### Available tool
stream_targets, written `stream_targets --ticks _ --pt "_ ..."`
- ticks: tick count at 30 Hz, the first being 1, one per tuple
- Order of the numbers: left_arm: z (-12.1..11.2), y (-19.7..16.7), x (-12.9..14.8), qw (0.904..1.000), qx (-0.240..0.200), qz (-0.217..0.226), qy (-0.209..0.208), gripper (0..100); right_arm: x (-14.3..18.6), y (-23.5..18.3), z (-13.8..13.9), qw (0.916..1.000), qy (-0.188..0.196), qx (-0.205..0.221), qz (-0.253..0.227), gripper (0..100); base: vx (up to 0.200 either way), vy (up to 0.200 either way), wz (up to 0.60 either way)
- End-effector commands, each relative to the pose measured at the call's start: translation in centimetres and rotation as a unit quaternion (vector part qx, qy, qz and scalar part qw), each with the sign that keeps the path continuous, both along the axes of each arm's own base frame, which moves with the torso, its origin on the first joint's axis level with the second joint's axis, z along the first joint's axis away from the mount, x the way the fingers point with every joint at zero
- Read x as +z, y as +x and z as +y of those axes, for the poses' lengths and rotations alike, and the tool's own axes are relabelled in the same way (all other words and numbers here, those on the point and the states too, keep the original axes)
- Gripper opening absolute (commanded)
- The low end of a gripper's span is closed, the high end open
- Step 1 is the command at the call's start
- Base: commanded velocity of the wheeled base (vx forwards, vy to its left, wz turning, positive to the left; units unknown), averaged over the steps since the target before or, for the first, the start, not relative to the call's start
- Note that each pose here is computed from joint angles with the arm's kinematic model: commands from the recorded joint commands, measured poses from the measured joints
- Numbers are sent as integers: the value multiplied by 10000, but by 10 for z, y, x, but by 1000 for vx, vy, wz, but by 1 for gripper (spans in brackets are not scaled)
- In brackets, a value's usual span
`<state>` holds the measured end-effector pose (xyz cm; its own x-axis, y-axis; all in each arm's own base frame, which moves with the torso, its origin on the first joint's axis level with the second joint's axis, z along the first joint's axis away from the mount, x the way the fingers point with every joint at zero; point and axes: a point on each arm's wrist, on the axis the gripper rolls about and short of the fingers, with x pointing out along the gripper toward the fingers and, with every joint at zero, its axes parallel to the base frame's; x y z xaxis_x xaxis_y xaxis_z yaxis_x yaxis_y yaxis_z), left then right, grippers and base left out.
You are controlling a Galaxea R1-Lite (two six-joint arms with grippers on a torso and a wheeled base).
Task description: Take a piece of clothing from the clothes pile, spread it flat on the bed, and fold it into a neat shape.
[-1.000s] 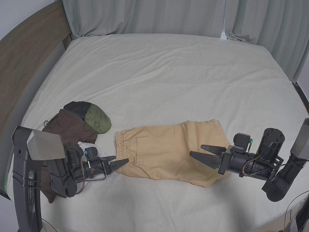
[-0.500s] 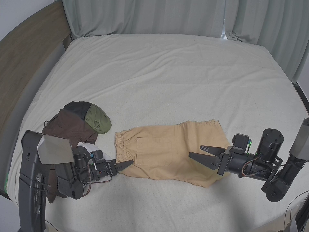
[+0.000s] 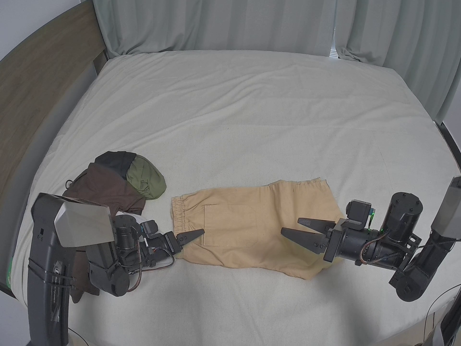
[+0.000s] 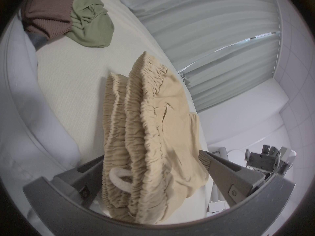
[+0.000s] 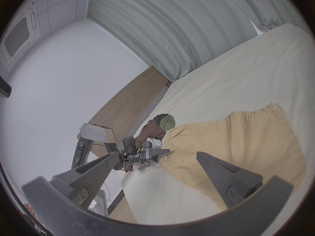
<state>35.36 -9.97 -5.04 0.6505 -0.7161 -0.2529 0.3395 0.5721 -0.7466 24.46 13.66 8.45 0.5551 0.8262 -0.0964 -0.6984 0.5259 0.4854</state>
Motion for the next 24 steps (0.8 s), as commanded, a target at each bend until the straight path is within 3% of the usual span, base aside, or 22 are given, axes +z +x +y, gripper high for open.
stream_targets --ticks 1,14,15,24 --pt "-3 2 13 9998 1 -174 -96 100 -2 0 0 10000 -14 3 27 100 0 0 0" --pt "-9 2 10 9998 98 -168 -57 100 -3 1 1 10000 -75 20 -28 100 0 0 0" --pt "-9 2 10 9998 98 -168 -57 0 -3 1 1 10000 -72 20 -35 100 0 0 0" --pt "-7 4 13 9997 121 -205 -97 0 -3 1 1 10000 -75 20 -28 100 0 0 0"
